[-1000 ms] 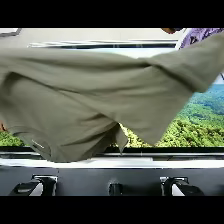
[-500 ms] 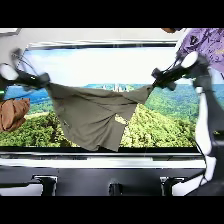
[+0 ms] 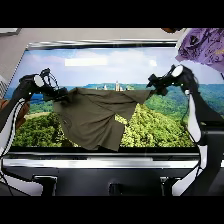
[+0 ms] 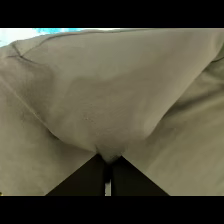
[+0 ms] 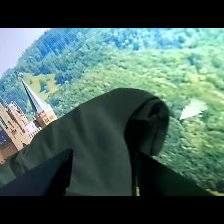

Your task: Fold the clothes and pants, and hang the long-sleeved shirts on hangers.

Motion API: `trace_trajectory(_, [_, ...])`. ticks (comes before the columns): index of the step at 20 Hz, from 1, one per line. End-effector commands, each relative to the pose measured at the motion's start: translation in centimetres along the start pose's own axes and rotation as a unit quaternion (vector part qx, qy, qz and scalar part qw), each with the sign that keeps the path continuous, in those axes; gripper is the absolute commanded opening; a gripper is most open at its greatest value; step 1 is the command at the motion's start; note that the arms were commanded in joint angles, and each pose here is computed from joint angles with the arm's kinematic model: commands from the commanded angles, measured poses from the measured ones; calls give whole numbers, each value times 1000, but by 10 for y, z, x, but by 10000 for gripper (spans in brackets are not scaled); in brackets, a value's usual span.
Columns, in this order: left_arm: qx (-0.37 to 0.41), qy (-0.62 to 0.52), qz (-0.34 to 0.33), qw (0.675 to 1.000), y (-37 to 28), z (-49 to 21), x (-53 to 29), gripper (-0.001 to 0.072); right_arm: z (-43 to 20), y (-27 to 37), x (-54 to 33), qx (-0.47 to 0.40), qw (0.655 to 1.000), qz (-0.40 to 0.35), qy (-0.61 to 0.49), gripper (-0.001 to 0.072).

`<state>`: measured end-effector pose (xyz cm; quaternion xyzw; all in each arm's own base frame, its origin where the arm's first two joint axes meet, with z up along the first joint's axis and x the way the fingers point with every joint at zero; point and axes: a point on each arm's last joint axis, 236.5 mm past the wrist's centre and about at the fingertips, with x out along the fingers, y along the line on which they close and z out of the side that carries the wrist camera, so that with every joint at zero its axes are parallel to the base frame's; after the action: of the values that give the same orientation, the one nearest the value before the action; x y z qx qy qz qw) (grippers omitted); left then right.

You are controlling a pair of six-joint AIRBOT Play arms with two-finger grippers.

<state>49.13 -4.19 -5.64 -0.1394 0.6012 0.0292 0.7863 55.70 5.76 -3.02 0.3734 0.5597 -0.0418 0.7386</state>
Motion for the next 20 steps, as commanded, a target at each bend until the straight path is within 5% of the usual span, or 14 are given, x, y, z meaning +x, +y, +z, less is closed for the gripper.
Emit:
trace_trajectory(1, [1,13,3,1000,1,-6,0,15,6,-31,-59,-49,999,-7,23,521])
trace_trajectory(5, [0,33,8,999,4,-16,-2,15,-29,-71,-96,-72,993,-4,89,546])
trace_trajectory(10, [0,48,11,999,5,-22,-2,16,-136,-35,-45,-41,971,142,189,593])
trace_trajectory(20, [0,52,12,999,6,-24,-3,16,-216,-13,42,-52,972,97,209,592])
